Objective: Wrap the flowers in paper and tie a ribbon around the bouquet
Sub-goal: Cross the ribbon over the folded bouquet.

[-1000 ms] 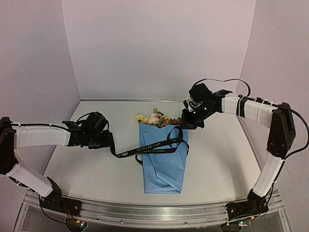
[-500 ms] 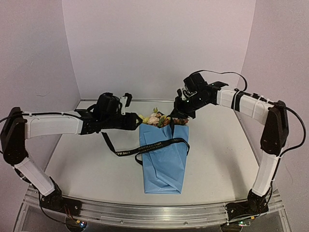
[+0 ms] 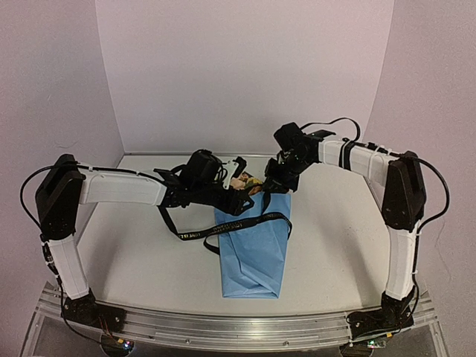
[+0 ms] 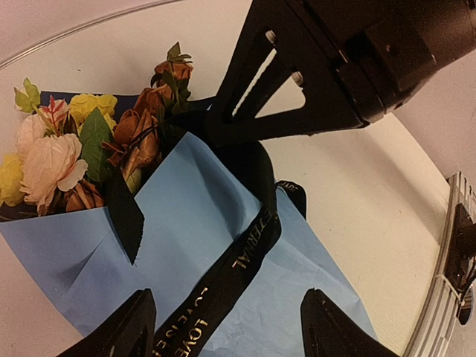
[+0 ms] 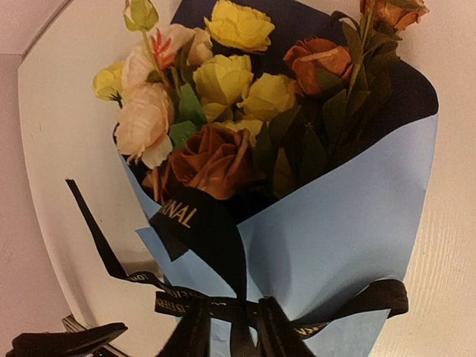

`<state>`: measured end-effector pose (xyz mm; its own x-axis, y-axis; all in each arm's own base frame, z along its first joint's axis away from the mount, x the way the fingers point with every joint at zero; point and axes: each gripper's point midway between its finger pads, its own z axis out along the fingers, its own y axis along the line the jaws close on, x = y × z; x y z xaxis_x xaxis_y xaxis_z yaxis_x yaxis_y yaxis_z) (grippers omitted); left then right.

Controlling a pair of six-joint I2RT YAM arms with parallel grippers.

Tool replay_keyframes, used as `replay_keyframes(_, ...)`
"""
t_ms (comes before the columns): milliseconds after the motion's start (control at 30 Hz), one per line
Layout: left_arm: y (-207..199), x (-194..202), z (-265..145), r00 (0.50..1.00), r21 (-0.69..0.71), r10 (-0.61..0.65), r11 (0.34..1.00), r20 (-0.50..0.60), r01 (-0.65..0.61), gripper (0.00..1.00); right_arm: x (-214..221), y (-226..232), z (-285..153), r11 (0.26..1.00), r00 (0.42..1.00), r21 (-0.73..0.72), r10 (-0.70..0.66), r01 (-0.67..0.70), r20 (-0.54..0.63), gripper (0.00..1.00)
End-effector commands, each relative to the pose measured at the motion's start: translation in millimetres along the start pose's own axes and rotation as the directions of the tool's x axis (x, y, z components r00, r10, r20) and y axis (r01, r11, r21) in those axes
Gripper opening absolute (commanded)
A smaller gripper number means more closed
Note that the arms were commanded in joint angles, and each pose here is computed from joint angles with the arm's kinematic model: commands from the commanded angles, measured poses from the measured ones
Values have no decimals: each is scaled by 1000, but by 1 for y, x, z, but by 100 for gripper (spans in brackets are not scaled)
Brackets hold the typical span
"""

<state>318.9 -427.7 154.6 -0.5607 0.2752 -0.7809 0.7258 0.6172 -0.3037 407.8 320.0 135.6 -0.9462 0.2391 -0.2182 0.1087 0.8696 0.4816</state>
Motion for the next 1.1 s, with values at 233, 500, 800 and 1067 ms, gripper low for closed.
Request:
replay_keyframes(233,-1,-24,41,1000,27,10,1000,8,-10,69,6,-25,-24,998,996,-49,-49,45,-78,61)
replay_keyframes(500,6,-25,74,999,-5,5,1000,-37,-5,73,4,-52,-36,989,996,-135,-73,65,-51,70)
replay_keyframes(800,2,-22,84,996,4,22,1000,-86,-21,56,16,-48,-25,920,947,-245,-320,307,-14,58)
replay_keyframes(1067,-12,-18,88,991,82,28,996,-134,-17,52,27,-60,-8,834,863,-254,-505,491,11,56)
